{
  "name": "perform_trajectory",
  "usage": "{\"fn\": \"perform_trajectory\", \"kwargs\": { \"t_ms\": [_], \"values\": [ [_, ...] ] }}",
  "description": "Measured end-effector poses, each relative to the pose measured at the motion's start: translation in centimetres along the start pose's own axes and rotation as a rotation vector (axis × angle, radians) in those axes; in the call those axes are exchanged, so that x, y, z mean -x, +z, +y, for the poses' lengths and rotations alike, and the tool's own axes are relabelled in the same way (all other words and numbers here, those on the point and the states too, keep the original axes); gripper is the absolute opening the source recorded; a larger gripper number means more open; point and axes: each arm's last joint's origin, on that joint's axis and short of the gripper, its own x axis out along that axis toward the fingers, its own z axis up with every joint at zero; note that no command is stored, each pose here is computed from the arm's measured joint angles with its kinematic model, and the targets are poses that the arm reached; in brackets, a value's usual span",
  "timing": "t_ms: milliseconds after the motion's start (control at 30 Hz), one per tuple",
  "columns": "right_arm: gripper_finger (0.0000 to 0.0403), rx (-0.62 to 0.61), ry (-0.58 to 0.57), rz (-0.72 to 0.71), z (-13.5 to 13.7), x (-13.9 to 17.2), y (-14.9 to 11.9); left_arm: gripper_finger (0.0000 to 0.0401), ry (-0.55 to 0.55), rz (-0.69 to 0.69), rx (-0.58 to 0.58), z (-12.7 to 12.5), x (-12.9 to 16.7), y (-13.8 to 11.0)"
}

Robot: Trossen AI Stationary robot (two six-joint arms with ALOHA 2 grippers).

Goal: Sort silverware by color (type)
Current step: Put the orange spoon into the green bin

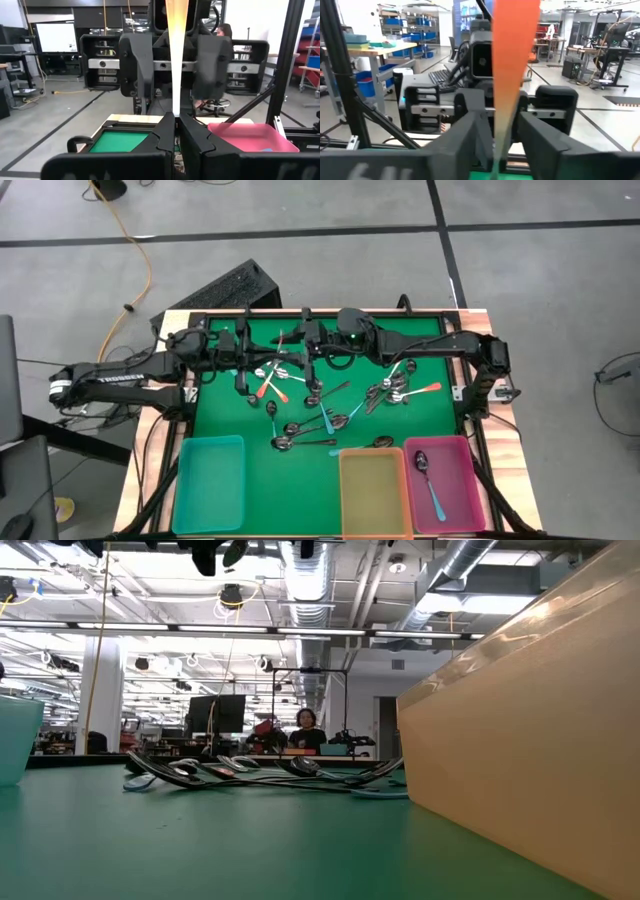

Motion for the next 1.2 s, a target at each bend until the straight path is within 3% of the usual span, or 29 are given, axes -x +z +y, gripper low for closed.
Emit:
{"fn": "perform_trajectory", "kwargs": {
  "t_ms": [167,233,567,767,967,1200],
  "values": [
    [0.0042,0.004,-0.008,0.002,0.0,0.0,0.0,0.0000,-0.014,0.010,0.009,0.0,-0.1,-0.2],
    [0.0017,0.004,-0.007,0.003,0.0,0.0,0.0,0.0000,-0.014,0.012,0.009,0.0,-0.1,-0.2],
    [0.0015,-0.026,-0.047,0.035,-0.1,0.0,-0.3,0.0010,0.005,0.042,0.004,0.1,-0.1,-0.5],
    [0.0015,-0.028,-0.101,0.067,-0.3,0.0,-0.6,0.0061,0.080,0.075,-0.002,0.2,0.5,-0.5],
    [0.0015,-0.032,-0.101,0.089,-0.3,0.1,-0.9,0.0119,0.222,0.090,-0.045,0.4,2.2,0.2],
    [0.0015,-0.039,-0.071,0.106,0.8,-1.0,-2.2,0.0137,0.329,-0.002,-0.059,0.2,5.1,2.8]
  ]
}}
